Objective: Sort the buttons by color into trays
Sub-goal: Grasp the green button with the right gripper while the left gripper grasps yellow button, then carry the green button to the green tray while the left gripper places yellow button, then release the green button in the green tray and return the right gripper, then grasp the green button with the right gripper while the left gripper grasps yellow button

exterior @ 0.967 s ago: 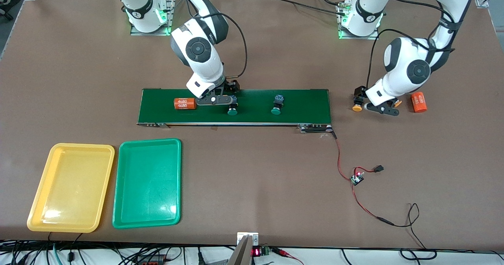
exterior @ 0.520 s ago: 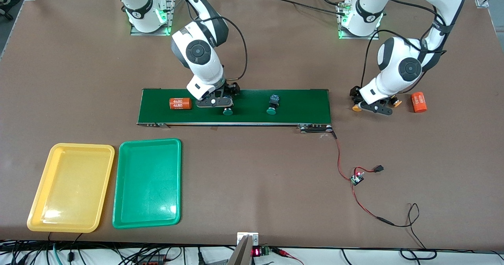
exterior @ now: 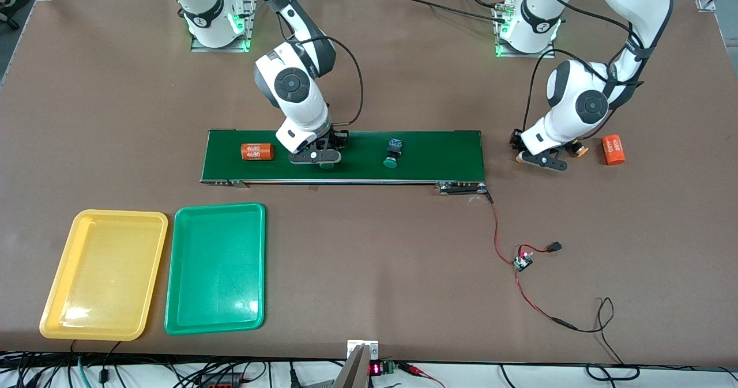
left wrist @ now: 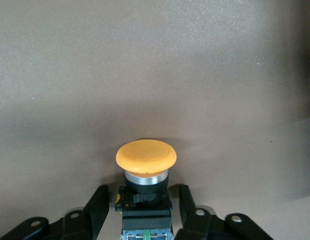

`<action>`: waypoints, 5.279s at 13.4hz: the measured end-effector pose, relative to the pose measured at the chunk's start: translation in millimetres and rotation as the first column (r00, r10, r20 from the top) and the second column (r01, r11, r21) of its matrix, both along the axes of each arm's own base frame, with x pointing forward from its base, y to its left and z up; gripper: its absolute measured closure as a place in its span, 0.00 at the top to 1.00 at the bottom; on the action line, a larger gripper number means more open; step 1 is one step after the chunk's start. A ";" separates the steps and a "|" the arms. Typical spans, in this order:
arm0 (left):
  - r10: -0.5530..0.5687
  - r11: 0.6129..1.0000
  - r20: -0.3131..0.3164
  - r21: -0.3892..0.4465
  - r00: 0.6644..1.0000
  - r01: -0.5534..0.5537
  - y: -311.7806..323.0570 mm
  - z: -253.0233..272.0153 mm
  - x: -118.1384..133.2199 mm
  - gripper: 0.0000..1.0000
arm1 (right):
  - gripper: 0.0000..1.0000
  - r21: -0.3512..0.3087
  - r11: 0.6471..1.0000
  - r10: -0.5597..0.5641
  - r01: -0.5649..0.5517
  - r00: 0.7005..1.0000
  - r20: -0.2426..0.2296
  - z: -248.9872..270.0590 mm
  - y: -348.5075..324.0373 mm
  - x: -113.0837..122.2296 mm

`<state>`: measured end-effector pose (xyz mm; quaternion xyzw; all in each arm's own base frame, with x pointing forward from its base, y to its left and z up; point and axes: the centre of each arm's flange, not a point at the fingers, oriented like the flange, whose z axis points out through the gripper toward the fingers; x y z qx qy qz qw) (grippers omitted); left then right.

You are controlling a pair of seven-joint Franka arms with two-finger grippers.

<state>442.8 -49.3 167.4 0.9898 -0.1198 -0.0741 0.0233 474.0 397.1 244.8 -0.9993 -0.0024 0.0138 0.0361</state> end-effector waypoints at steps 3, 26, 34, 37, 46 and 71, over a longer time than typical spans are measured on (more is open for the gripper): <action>0.017 1.000 -0.013 0.004 1.000 -0.017 -0.6 1.3 -0.3 0.42 | 0.41 0.004 1.000 -0.018 0.018 1.000 0.016 8.3 -5.1 12.6; 0.244 0.945 -0.027 -0.216 0.969 -0.244 -162.8 99.8 57.3 0.81 | 0.41 -0.074 0.996 0.055 -0.050 0.996 0.066 3.6 -317.0 226.4; 0.285 0.949 -0.053 -0.125 0.957 -0.289 -80.0 183.3 73.0 1.00 | 0.51 -0.078 0.996 0.048 -0.044 0.998 0.043 -14.4 -323.1 225.1; 0.220 0.975 -0.030 0.037 0.975 -0.219 -28.8 173.3 74.9 1.00 | 0.78 -0.077 0.996 0.048 -0.045 0.998 0.043 -14.3 -322.6 225.0; 0.446 0.892 -0.203 0.176 0.872 -0.415 134.0 86.8 44.9 0.96 | 1.00 -0.026 1.000 0.019 -0.018 1.000 0.023 74.8 -237.8 127.6; 0.658 0.749 -0.078 0.173 0.749 -0.639 144.1 -2.9 -5.3 0.67 | 1.00 -0.007 0.963 -0.268 0.269 0.963 0.036 39.2 -54.0 4.7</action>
